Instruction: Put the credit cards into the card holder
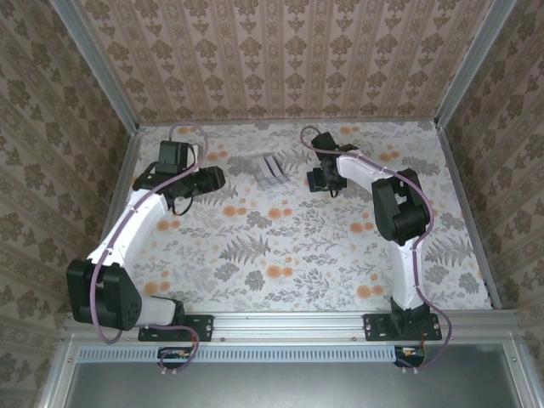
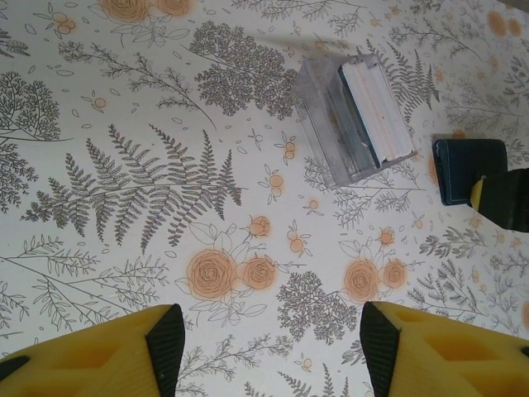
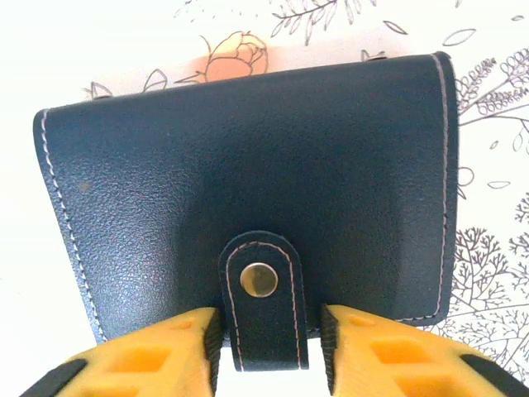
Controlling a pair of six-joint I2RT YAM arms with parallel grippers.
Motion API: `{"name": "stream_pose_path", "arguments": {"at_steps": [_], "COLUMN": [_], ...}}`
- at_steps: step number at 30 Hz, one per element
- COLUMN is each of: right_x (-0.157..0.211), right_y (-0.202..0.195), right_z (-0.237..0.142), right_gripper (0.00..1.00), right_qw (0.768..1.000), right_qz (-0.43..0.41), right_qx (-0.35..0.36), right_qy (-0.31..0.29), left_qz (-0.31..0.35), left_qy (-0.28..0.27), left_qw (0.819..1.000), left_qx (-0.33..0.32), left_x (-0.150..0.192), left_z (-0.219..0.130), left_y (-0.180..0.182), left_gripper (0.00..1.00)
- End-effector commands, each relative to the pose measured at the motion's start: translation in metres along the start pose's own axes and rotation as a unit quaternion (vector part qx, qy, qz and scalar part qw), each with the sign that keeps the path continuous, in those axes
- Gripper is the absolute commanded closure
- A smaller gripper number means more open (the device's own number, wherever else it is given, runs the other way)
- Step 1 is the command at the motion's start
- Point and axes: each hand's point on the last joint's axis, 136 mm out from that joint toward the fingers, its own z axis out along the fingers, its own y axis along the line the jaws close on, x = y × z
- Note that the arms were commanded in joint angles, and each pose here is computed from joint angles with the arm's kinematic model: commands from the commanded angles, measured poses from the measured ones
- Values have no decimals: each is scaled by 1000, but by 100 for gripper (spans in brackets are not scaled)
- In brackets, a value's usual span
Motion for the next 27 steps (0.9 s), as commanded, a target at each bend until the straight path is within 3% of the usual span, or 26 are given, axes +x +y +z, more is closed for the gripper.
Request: {"name": "stream_pose_path", "arguments": {"at_steps": [1, 6, 9, 13, 17, 20, 23, 27], "right_x": [10, 12, 23, 59, 123, 164, 179, 154], "right_y": [-3, 5, 24, 51, 76, 78, 66, 42], "right_z": [7, -7, -26, -58, -79, -81, -82, -95], "right_gripper": [68, 74, 76, 76, 76, 73, 65, 58], "right_qw": [999, 999, 995, 987, 969, 953, 947, 966], "right_qz": [-26, -25, -25, -87, -201, -276, -312, -255], "right_qx": [-3, -33, -100, -132, -146, -125, -80, -18], "right_qy": [20, 8, -2, -17, -7, 9, 8, -25], "left_qz": [11, 1, -6, -18, -14, 3, 23, 45], "left_qy": [4, 3, 14, 42, 57, 80, 102, 129], "left_qw": [1000, 1000, 1000, 999, 998, 996, 993, 987], "left_qx": [-2, 2, -8, -4, 18, 34, 53, 81], "left_x": [8, 17, 28, 49, 67, 82, 97, 116], "left_z": [-6, -10, -11, -6, 3, 13, 25, 45], "left_y": [3, 4, 8, 9, 3, -5, -17, -36], "left_gripper": [38, 38, 37, 35, 33, 33, 32, 32]}}
